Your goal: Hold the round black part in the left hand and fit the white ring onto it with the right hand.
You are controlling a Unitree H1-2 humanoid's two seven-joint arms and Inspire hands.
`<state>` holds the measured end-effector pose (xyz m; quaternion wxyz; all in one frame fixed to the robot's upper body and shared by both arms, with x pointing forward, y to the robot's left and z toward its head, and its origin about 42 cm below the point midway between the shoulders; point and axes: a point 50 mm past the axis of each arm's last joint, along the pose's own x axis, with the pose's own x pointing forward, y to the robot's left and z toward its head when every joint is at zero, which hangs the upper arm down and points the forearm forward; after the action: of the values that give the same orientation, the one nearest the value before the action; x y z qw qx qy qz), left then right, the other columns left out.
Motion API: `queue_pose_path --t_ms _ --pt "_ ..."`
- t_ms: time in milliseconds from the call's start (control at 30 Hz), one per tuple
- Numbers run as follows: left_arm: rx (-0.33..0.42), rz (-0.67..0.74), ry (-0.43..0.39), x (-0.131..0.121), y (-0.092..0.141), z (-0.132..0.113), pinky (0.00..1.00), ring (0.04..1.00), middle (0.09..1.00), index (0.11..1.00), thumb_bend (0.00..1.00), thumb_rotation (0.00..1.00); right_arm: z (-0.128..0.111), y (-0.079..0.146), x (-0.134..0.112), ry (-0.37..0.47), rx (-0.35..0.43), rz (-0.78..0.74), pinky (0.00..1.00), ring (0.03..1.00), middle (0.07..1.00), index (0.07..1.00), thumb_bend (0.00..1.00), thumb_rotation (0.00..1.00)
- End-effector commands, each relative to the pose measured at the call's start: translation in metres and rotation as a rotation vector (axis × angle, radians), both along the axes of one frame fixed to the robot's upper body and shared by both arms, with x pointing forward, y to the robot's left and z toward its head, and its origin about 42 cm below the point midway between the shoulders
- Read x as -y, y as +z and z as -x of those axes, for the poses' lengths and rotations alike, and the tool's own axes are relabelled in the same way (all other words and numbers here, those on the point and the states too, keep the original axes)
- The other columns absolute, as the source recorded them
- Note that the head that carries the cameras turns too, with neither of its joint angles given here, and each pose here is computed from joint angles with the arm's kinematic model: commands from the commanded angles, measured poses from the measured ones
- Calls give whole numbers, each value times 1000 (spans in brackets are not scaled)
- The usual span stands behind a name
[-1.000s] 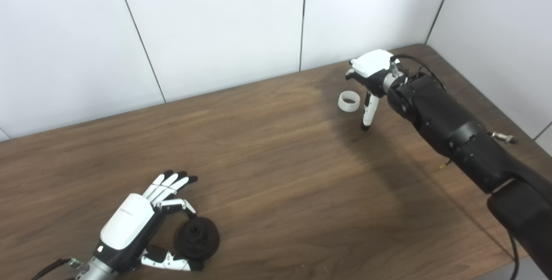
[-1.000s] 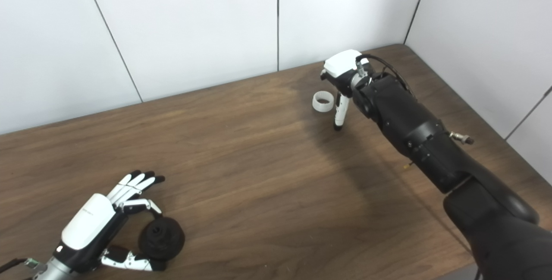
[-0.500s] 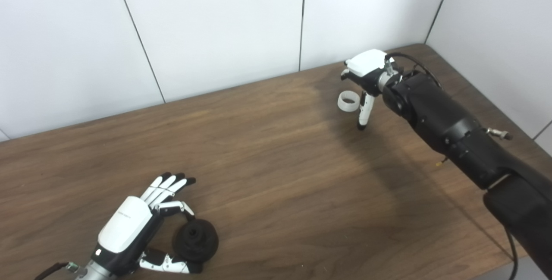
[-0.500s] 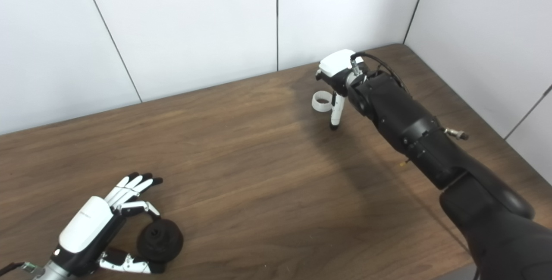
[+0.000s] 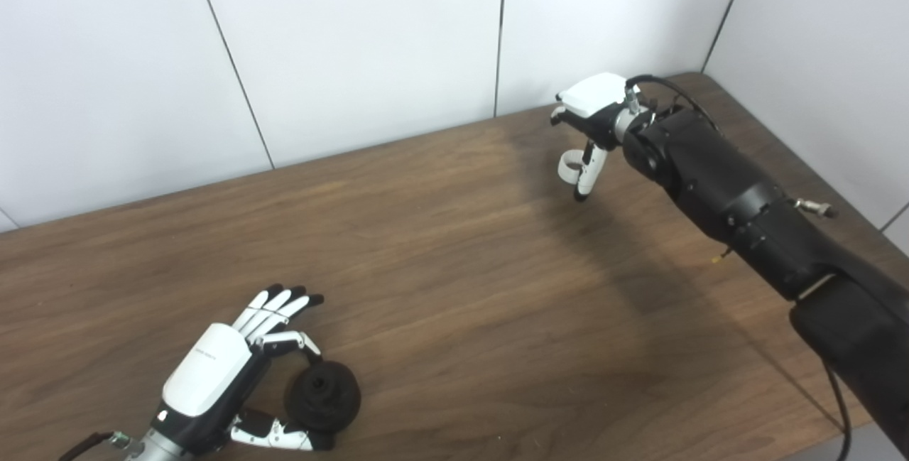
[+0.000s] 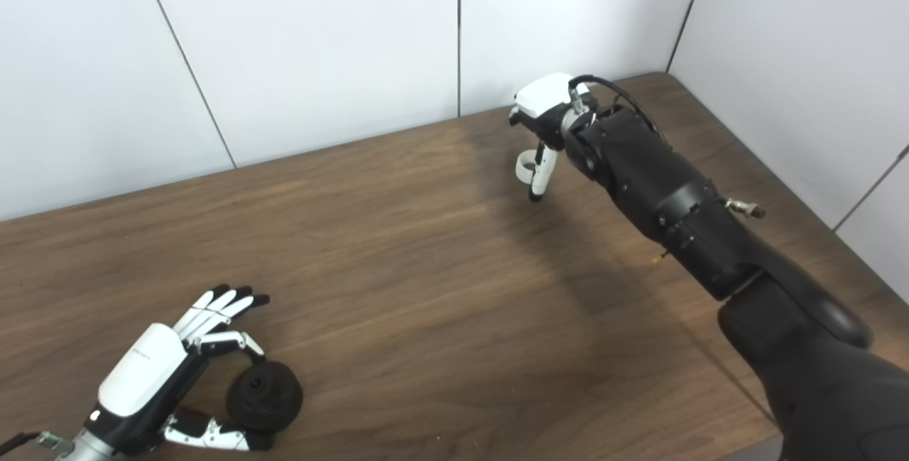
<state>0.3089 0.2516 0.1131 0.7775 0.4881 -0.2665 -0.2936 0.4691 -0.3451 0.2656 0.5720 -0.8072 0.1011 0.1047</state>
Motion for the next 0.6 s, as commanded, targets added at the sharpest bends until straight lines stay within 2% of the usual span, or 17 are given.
queue_pose_path --t_ms 0,267,567 --pt "-49 -81 -11 -8 -12 12 1000 962 921 479 517 47 -9 37 3 17 92 14 1000 1000 1000 872 1000 407" --pt "-52 -80 -10 -9 -11 14 1000 963 923 479 517 47 -12 43 4 8 92 24 1000 1000 1000 872 990 401" --pt "-53 -78 -4 -11 -11 15 1000 960 922 479 517 47 -9 39 8 -3 87 16 1000 1000 1000 870 1000 384"
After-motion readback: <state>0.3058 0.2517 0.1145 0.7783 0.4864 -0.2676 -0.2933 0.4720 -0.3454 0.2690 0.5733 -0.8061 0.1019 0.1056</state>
